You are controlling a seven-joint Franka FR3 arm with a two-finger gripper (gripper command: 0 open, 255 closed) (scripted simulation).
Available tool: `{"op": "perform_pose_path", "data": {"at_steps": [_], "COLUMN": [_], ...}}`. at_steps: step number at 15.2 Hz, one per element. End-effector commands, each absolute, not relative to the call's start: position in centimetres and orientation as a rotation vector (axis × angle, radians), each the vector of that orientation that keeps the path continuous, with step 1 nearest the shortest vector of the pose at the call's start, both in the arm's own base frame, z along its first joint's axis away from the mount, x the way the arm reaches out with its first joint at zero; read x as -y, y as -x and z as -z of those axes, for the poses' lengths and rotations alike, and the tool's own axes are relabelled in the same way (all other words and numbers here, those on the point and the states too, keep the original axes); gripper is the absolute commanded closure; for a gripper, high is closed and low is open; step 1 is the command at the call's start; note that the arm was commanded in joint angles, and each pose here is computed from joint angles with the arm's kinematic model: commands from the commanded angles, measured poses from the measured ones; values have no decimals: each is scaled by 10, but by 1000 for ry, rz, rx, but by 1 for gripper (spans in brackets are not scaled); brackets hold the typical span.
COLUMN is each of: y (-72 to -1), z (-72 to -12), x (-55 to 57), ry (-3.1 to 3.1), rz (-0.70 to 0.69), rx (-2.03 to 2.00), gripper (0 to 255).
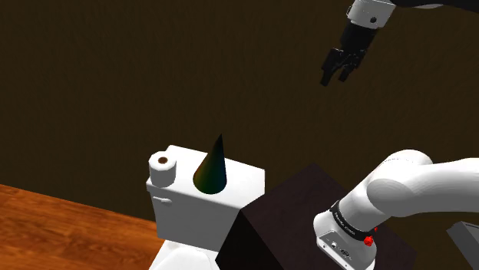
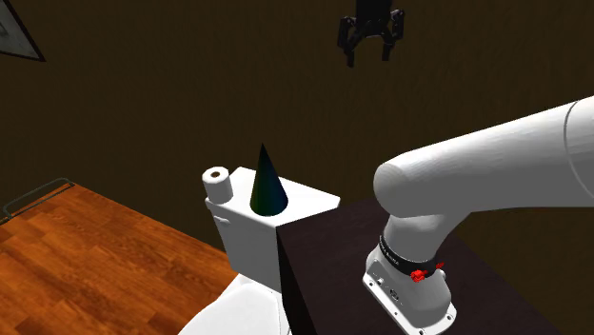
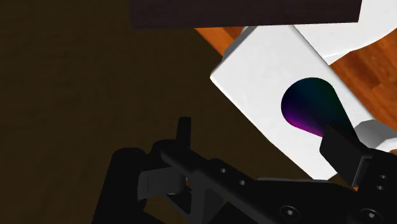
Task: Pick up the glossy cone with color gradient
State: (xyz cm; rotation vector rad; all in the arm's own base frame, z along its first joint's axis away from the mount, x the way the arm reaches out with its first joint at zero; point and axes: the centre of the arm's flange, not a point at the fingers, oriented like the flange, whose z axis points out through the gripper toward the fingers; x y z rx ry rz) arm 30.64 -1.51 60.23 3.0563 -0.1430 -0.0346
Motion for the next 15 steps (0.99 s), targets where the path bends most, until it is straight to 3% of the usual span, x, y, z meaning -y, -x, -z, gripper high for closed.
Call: {"op": "perform_pose_path", "data": {"at_steps": [1,15], "y": [-306,-462], "z": [-602,-498], "x": [15,-120], "ry": [-3056,-2728], "rz": [35,372], "rx": [143,-518], "gripper": [0,0]}}
